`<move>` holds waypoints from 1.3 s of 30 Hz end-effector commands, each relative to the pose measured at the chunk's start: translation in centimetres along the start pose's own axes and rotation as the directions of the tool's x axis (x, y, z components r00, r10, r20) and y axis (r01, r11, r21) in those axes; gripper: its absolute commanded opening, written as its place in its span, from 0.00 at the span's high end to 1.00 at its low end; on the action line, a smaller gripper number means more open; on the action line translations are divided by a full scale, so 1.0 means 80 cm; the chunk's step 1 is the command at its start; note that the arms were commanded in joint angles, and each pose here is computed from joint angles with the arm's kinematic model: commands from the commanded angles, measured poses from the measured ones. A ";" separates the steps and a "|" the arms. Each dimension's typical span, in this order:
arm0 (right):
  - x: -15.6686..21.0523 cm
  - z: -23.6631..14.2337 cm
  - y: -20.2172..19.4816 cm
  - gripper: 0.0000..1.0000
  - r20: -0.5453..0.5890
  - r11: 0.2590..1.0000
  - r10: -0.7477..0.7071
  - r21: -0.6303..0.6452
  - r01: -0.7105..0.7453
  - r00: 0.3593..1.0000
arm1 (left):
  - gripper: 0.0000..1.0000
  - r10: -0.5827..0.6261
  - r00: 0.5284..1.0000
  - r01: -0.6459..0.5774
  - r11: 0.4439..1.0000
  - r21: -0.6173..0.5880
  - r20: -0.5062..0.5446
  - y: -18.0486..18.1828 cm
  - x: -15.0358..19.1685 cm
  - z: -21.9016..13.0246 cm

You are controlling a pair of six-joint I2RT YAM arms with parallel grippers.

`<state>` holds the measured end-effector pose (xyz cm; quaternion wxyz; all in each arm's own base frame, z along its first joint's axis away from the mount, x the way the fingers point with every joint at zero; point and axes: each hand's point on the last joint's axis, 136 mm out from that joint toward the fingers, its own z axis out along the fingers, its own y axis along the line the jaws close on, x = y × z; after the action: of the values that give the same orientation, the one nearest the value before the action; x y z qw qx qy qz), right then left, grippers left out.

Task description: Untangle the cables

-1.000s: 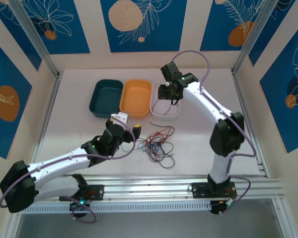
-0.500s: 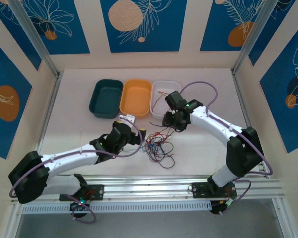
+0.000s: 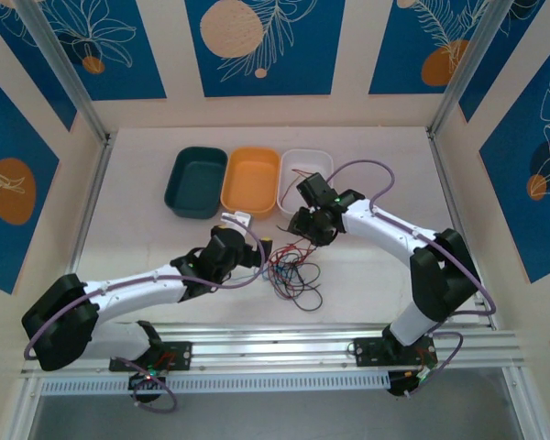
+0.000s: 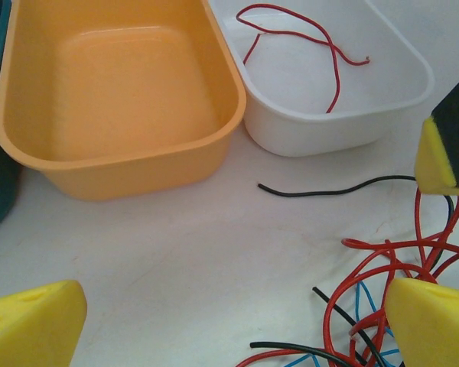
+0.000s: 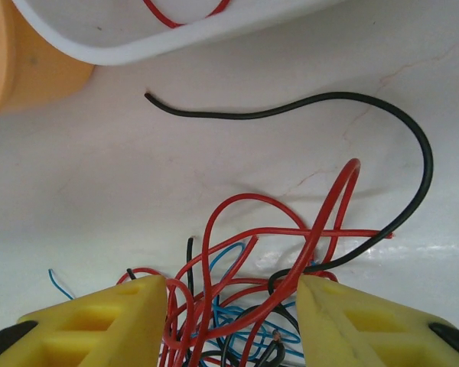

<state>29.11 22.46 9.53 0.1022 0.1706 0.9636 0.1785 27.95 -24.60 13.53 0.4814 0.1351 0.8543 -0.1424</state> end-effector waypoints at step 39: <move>0.014 -0.027 0.031 0.96 0.075 0.994 -0.073 -0.081 0.079 0.994 | 0.00 0.114 0.980 -0.176 0.883 0.436 0.165 -0.095 -0.031 -0.033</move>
<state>27.86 24.34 10.63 0.1322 0.1417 0.9596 0.2041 24.65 -29.99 16.91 0.5050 0.2629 0.7661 -0.2982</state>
